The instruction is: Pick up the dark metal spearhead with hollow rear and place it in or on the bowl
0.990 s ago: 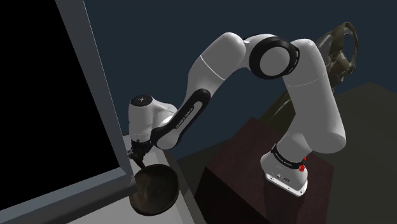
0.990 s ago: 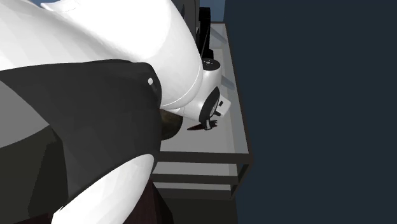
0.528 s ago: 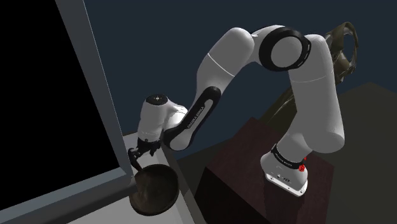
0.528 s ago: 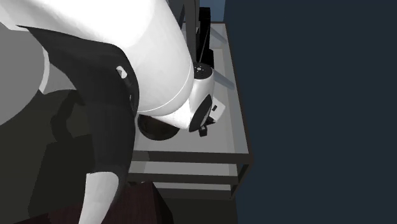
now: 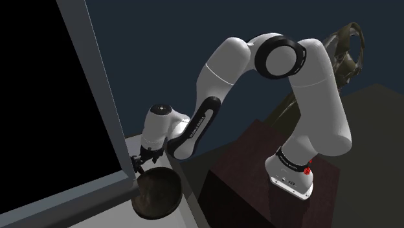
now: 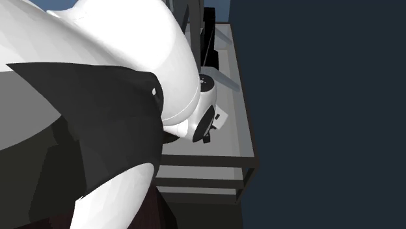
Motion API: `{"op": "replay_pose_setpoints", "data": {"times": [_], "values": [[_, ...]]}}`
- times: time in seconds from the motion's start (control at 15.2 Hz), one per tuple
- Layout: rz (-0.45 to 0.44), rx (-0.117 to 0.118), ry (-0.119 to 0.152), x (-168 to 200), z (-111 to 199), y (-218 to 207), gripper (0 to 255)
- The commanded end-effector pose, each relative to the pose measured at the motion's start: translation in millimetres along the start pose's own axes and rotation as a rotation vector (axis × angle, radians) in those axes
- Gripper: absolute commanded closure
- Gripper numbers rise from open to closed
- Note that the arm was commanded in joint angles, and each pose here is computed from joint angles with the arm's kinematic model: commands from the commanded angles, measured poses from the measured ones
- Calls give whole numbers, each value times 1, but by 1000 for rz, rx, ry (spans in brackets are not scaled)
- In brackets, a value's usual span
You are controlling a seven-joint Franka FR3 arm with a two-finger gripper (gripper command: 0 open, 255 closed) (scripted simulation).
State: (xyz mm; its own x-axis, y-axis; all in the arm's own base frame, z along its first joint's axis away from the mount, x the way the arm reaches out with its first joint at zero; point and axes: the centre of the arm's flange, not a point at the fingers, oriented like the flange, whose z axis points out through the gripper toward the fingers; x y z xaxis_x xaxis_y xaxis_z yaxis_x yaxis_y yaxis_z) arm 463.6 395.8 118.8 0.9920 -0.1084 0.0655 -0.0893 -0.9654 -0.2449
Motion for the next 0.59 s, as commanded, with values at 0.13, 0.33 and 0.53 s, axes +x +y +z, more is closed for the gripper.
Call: {"op": "replay_pose_setpoints", "data": {"times": [0.13,0.33,0.53], "values": [[0,0,0,0,1,0,0],[0,0,0,0,1,0,0],[0,0,0,0,1,0,255]]}}
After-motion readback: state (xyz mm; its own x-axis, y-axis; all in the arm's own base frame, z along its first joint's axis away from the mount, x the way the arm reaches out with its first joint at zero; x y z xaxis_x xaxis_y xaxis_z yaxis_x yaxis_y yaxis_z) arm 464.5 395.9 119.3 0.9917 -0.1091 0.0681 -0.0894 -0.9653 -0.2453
